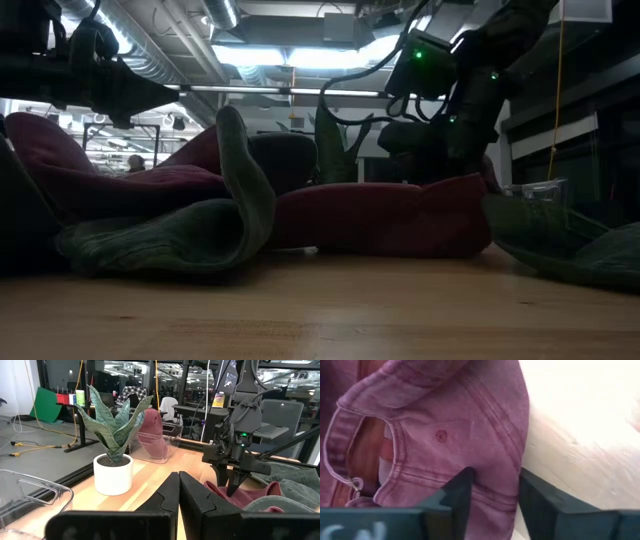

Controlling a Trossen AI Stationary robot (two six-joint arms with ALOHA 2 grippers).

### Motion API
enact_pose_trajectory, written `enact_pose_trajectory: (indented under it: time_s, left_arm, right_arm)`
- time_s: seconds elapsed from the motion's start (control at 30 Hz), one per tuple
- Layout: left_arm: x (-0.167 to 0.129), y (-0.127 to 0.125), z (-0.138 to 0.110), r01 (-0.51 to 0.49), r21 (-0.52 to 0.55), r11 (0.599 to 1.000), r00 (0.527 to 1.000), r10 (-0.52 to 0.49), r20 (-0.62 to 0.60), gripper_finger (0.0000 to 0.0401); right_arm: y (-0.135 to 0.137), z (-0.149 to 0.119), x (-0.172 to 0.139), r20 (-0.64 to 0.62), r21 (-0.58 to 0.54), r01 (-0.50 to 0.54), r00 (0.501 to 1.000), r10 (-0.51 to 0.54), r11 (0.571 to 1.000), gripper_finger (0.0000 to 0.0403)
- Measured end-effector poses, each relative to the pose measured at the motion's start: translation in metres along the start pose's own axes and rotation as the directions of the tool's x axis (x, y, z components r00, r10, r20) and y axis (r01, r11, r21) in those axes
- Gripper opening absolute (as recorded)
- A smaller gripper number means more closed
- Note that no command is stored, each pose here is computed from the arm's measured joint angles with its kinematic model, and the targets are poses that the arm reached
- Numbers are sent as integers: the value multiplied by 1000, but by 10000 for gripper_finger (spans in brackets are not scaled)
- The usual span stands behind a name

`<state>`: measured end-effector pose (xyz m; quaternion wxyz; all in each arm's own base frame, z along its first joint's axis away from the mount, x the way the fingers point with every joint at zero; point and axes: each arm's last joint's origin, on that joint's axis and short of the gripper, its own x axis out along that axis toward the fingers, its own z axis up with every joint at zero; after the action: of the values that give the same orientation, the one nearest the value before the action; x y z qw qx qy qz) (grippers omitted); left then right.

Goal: Pick & Place hat
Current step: Put the right red cap into the right transparent bin

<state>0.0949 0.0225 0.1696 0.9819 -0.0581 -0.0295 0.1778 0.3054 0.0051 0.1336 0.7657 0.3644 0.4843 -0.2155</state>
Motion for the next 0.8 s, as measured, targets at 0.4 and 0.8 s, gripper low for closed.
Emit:
enact_pose_trajectory:
  time_s: [0.4, 0.8]
  left_arm:
    - [0, 0, 0, 0, 0, 1000, 1000, 0, 0, 4]
    - [0, 0, 0, 0, 0, 1000, 1000, 0, 0, 4]
  right_arm:
    - [6, 1, 0, -5, -143, -74, 997, 74, 987, 10]
    - [2, -1, -22, -3, -168, -29, 1000, 29, 985, 10]
